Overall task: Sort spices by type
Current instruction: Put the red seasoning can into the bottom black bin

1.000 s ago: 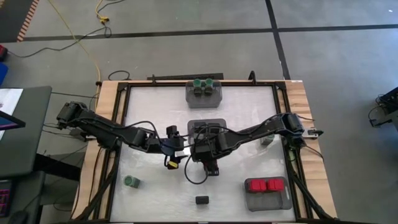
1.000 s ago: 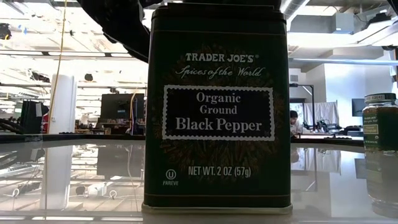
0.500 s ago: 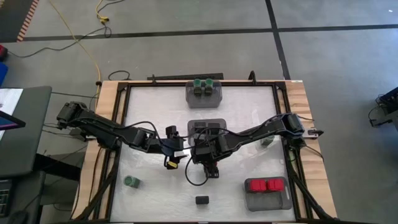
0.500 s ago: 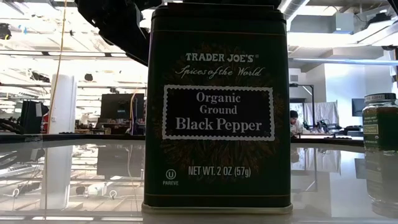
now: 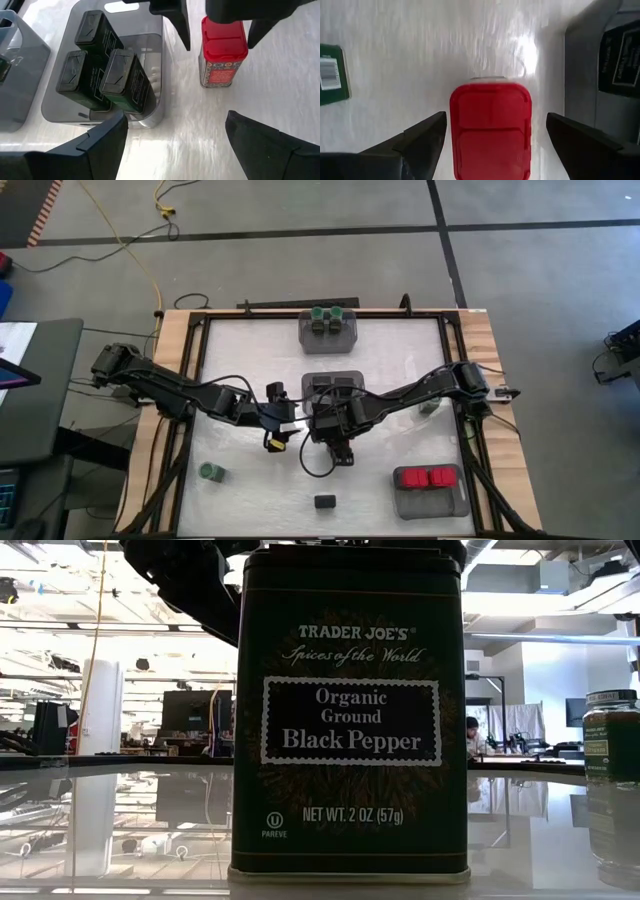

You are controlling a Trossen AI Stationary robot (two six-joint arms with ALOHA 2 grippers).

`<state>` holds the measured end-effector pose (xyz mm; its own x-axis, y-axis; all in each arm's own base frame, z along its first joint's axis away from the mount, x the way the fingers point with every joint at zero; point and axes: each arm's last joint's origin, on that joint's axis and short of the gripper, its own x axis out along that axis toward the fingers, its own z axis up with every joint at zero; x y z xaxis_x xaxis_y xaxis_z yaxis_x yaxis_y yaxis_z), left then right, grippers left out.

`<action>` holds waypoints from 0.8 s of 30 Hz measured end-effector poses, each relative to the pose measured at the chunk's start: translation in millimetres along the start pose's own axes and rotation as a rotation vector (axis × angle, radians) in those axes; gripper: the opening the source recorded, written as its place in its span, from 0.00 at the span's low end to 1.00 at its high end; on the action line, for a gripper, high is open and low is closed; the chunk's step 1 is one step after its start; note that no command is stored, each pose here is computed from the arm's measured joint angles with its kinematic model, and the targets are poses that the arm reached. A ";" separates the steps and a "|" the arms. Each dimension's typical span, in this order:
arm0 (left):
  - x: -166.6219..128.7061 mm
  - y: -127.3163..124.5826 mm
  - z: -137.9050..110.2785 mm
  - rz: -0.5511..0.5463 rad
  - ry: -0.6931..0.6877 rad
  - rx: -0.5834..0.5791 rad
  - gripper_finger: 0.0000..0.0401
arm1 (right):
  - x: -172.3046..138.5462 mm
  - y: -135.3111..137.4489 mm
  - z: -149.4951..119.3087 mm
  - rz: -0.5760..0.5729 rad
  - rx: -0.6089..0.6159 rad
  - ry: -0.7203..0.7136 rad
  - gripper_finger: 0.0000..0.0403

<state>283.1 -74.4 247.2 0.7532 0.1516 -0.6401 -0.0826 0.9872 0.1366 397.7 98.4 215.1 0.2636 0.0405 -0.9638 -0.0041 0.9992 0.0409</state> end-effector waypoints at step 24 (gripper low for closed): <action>0.1 -0.2 1.1 -0.002 -0.011 -0.034 0.80 | 10.7 0.9 -5.9 0.001 -0.013 0.007 0.60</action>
<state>283.9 -74.6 248.0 0.7602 0.1495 -0.6322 -0.1031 0.9886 0.1097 394.8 99.8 203.3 0.2565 0.0419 -0.9656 -0.0166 0.9991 0.0389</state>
